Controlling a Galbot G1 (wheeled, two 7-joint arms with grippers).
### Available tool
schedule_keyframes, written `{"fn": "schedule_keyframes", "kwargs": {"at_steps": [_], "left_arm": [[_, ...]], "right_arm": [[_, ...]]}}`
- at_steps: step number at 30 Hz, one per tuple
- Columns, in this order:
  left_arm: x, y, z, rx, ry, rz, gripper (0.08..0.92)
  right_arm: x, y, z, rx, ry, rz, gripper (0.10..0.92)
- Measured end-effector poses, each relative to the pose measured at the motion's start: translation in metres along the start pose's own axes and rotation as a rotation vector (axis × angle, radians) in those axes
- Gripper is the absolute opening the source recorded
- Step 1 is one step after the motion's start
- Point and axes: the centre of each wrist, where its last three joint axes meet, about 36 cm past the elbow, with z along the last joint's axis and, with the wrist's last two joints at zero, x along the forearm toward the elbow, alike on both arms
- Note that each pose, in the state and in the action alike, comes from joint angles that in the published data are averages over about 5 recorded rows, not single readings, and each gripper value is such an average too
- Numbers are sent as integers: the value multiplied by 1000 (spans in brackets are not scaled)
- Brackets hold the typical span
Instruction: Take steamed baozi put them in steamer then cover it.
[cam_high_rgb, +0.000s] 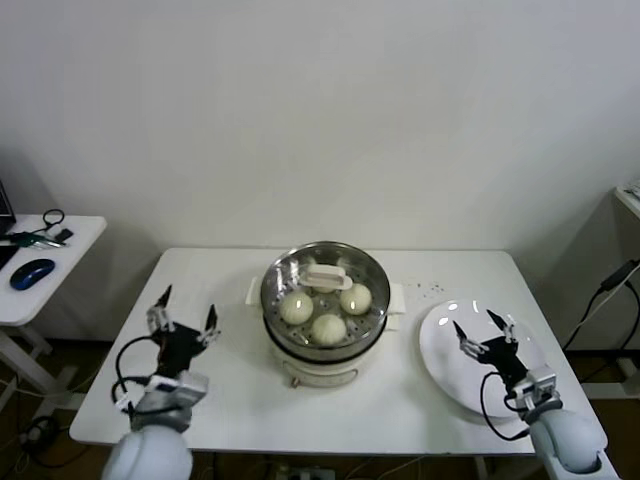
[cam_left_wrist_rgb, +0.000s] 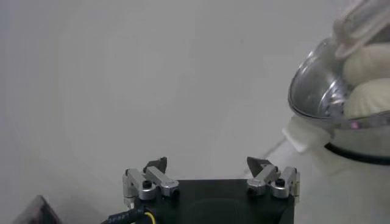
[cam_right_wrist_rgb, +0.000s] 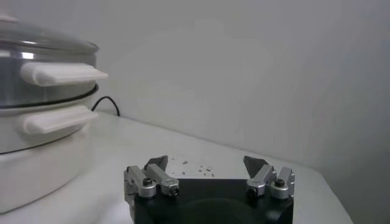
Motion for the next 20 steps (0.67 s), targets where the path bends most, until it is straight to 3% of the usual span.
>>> {"fn": "schedule_keyframes", "kwargs": {"at_steps": [10, 20], "left_arm": [[17, -7, 67, 373, -26, 9, 823], [27, -13, 93, 516, -35, -19, 823]], "right_arm": [[9, 7, 4, -11, -8, -2, 823], [11, 9, 6, -17, -22, 5, 823]]}}
